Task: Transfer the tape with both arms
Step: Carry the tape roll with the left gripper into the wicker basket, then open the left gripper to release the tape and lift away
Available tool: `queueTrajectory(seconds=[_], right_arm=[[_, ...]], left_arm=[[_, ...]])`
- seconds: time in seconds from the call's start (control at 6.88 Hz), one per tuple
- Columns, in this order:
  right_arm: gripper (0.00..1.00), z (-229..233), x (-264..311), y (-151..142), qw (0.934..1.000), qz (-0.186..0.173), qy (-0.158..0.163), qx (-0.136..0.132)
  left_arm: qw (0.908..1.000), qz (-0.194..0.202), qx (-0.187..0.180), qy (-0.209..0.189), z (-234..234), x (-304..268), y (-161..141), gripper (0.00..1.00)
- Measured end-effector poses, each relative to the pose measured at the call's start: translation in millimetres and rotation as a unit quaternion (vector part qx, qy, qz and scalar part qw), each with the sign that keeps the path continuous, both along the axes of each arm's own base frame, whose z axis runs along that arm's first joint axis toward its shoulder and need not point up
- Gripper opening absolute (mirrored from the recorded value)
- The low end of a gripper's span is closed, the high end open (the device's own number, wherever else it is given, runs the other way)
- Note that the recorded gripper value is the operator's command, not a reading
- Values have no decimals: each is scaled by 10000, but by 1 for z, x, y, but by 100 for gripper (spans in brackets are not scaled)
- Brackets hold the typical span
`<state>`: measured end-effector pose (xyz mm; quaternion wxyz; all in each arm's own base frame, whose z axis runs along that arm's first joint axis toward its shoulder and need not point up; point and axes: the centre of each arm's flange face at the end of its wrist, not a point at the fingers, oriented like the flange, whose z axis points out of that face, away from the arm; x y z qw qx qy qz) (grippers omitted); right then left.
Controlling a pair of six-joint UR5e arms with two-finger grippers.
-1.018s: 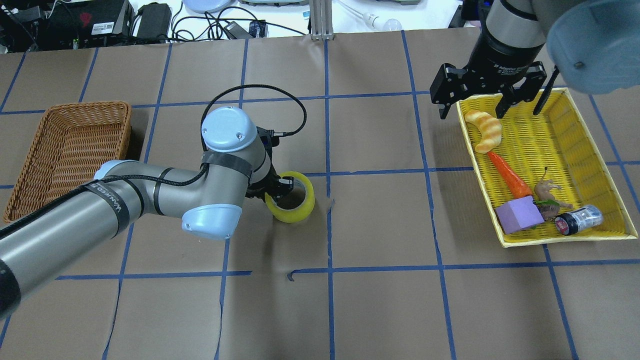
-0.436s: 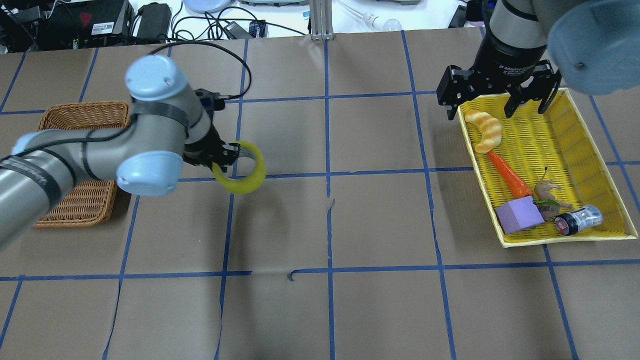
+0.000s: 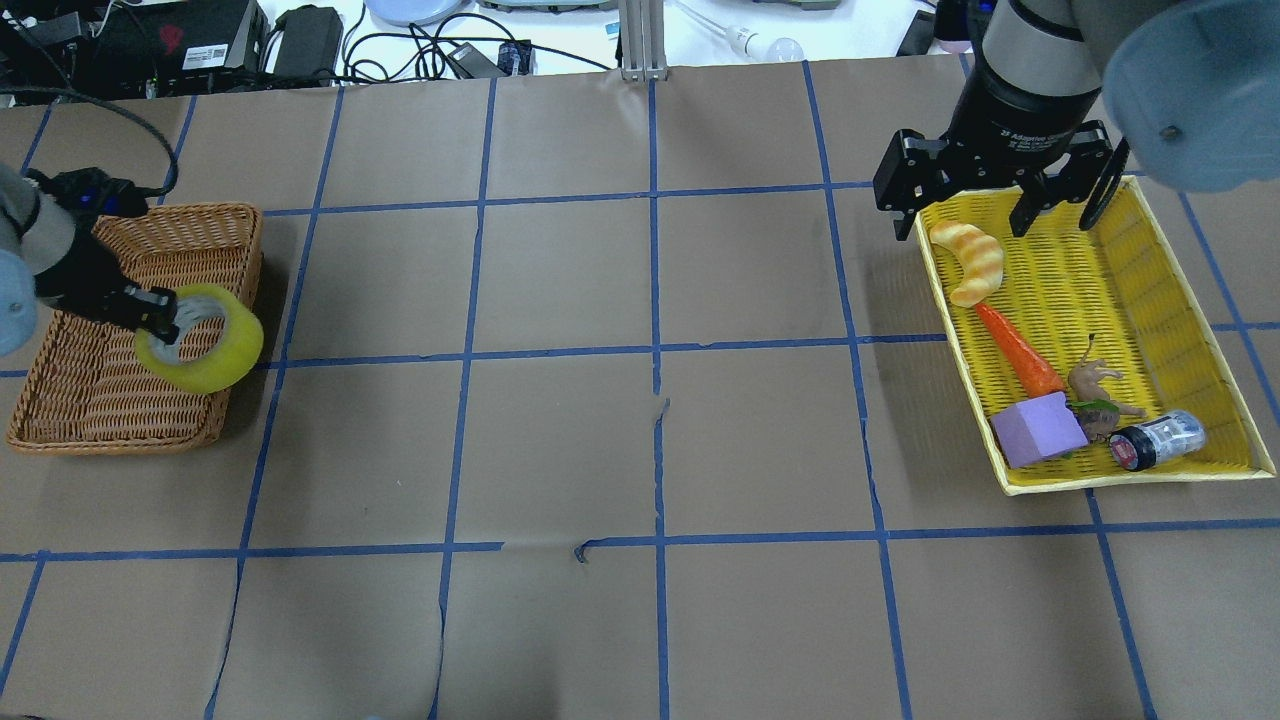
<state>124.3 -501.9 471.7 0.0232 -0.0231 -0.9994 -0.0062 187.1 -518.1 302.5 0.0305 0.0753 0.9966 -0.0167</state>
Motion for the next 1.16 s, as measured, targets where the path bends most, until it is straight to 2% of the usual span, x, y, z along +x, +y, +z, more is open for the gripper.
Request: queueTrajectory(seconds=[0.29, 0.58, 0.73, 0.87, 1.16], right_arm=[[100, -2, 0, 1, 10000, -8, -8, 26], [100, -1, 0, 2, 10000, -7, -4, 26], [100, -1, 0, 3, 10000, -6, -2, 22], [100, -1, 0, 3, 10000, -6, -2, 20], [100, -2, 0, 3, 10000, -4, 4, 35]], left_arm=[[9991, -189, -265, -259, -11, 63, 9, 0], [9957, -256, -682, -564, -40, 87, -7, 0], [9954, -268, -748, -537, -57, 91, -13, 71], [9957, -264, -755, -470, -71, 92, -16, 100], [9939, -287, -1051, -144, -75, 87, -24, 100]])
